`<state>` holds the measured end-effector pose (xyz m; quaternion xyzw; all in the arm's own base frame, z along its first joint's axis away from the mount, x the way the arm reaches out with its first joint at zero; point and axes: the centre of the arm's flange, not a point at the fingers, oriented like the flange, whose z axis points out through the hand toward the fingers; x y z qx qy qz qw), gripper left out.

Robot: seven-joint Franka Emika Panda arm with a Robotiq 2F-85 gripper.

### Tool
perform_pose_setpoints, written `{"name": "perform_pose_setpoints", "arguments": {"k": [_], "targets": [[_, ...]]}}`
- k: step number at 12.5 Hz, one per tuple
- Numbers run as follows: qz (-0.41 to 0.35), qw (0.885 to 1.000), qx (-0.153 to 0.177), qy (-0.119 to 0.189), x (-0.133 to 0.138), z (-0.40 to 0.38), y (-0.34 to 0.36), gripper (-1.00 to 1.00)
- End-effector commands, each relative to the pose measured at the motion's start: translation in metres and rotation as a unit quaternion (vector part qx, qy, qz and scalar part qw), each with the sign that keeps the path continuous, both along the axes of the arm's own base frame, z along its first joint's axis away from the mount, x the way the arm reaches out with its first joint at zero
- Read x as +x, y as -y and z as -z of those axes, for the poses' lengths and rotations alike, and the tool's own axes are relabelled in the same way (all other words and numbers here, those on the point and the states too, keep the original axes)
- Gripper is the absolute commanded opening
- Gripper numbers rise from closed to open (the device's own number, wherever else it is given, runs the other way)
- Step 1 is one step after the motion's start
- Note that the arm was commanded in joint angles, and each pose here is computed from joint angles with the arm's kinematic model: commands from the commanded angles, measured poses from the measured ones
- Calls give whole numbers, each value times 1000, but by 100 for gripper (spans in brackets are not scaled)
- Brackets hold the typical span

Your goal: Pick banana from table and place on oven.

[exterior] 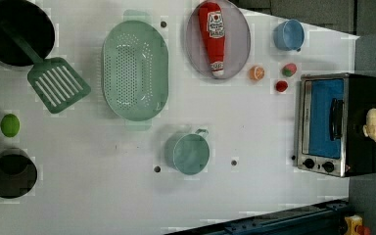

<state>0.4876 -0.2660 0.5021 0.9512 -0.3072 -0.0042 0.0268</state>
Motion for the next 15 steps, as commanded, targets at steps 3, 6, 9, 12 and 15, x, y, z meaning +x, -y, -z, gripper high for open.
{"name": "perform_pose_setpoints", "arguments": {"k": [3,6,9,12,15], "targets": [[117,993,1,34,26,-69,-176,100],[134,991,0,21,19,-79,-229,100],[137,990,-1,20,13,-86,-237,100],[141,990,-1,22,13,-87,-233,100],[140,990,-1,21,13,-86,-233,100]]}}
